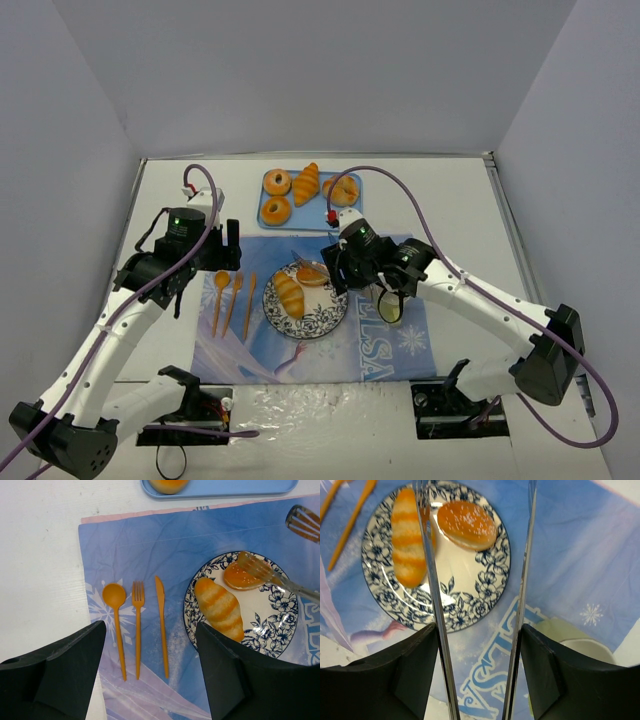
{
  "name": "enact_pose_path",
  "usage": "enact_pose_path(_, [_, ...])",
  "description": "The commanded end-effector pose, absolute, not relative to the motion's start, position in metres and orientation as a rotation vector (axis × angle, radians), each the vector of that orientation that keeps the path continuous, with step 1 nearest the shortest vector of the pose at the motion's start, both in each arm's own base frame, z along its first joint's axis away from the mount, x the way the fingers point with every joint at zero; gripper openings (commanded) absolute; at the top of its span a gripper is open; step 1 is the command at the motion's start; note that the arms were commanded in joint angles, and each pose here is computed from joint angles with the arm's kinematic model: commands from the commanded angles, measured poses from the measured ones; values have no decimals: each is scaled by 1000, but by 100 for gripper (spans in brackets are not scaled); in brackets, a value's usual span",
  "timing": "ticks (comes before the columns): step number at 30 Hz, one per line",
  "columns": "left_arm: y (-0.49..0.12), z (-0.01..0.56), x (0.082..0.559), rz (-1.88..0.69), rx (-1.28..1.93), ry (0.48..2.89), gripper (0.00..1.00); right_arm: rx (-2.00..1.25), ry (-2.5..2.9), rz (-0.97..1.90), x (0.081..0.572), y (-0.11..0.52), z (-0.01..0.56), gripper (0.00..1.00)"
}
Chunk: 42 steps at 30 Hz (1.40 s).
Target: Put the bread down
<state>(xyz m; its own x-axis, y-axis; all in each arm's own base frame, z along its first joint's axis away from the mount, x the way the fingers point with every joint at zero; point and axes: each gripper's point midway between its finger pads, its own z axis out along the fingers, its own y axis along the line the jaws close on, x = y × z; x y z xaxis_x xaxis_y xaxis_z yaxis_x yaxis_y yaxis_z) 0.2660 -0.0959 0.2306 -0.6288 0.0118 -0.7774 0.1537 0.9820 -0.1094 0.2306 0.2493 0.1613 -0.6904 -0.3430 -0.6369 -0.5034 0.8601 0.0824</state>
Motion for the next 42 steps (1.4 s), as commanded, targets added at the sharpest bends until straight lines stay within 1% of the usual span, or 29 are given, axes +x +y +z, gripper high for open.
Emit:
enact_pose_path(1, [-101, 251, 273, -235, 108, 2174, 69, -550, 2266, 364, 264, 274, 202, 60])
enact_pose_path(5, [-100, 251, 273, -232, 106, 2173, 69, -534, 2232, 392, 293, 295, 213, 61])
enact_pose_path(12, [-100, 251, 273, -226, 105, 2172, 69, -463, 2254, 445, 354, 329, 198, 59])
enact_pose_path(20, [-100, 251, 274, -227, 106, 2172, 69, -409, 2270, 493, 392, 363, 177, 58])
enact_pose_path(26, [-100, 251, 273, -227, 106, 2172, 69, -394, 2278, 518, 402, 375, 167, 58])
enact_pose_path(42, [-100, 251, 273, -231, 105, 2172, 69, -376, 2305, 519, 412, 380, 149, 58])
